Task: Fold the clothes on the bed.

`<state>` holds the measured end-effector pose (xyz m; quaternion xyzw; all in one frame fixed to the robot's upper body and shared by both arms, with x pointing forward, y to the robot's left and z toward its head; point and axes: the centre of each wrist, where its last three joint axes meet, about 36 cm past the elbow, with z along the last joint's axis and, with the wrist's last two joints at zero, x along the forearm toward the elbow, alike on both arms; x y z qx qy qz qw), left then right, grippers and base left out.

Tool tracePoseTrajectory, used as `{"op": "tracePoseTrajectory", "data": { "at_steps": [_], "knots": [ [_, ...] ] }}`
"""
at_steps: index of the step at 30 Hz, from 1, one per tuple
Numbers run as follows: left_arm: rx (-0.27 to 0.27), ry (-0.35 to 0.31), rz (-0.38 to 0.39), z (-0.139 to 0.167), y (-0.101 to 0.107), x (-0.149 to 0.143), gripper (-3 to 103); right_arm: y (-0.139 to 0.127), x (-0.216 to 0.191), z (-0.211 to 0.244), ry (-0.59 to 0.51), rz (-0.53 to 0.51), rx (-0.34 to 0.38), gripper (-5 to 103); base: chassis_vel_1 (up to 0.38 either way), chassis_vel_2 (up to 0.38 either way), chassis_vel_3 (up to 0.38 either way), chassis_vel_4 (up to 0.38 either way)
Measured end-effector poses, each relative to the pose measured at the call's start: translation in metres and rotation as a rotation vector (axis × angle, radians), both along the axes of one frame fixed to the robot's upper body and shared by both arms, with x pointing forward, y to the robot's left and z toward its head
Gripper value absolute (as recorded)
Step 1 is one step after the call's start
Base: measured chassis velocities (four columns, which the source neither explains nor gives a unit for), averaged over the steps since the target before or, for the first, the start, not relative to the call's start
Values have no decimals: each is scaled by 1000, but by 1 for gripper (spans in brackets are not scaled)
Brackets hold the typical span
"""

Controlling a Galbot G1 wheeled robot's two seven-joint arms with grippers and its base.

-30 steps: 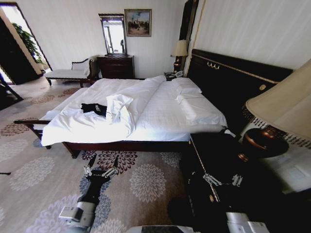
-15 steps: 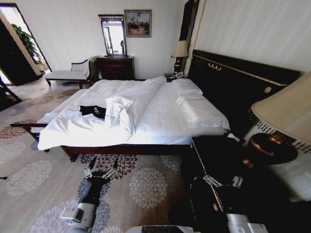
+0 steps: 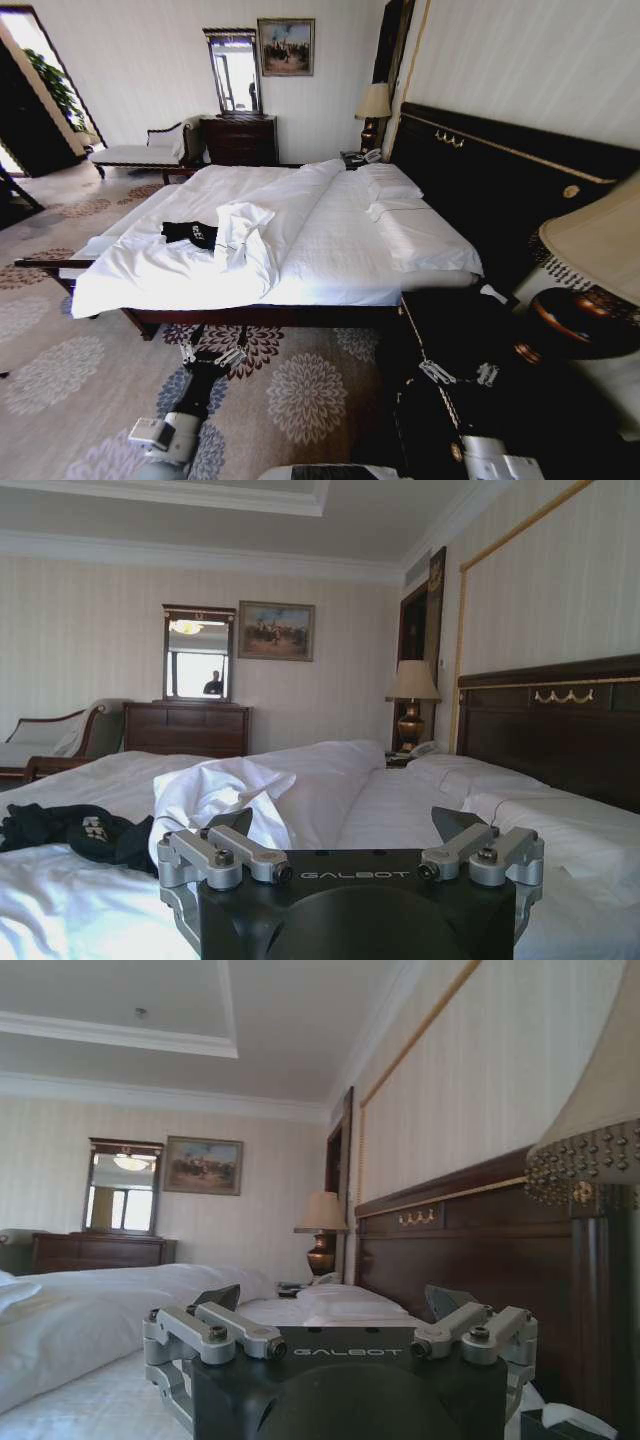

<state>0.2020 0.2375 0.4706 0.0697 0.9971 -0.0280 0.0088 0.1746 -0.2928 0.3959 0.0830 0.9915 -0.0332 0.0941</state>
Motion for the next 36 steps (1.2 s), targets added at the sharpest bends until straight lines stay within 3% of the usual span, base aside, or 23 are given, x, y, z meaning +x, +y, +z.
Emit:
{"op": "tracePoseTrajectory", "data": {
  "at_steps": [6,9,14,19,24,28,36],
  "knots": [
    [-20,4,-34,7,5,6,100,6,1,10,-5,-29,1,100,-67,64,66,-68],
    [-78,22,-84,11,6,0,100,13,7,18,9,-40,-16,100,-72,89,78,-92],
    [-119,-3,-86,17,7,-11,100,11,15,32,4,-13,-43,100,-87,98,102,-93],
    [-137,-29,-26,8,15,1,100,7,26,30,-15,18,-54,100,-121,100,118,-104],
    [-113,-2,-7,3,26,7,100,3,29,29,10,32,-51,100,-135,104,130,-130],
    [-120,35,19,-3,21,2,100,-1,28,33,59,36,-51,100,-107,125,102,-130],
    [-149,43,48,-4,15,-1,100,-6,33,36,70,47,-45,100,-79,80,80,-75]
  ]
}}
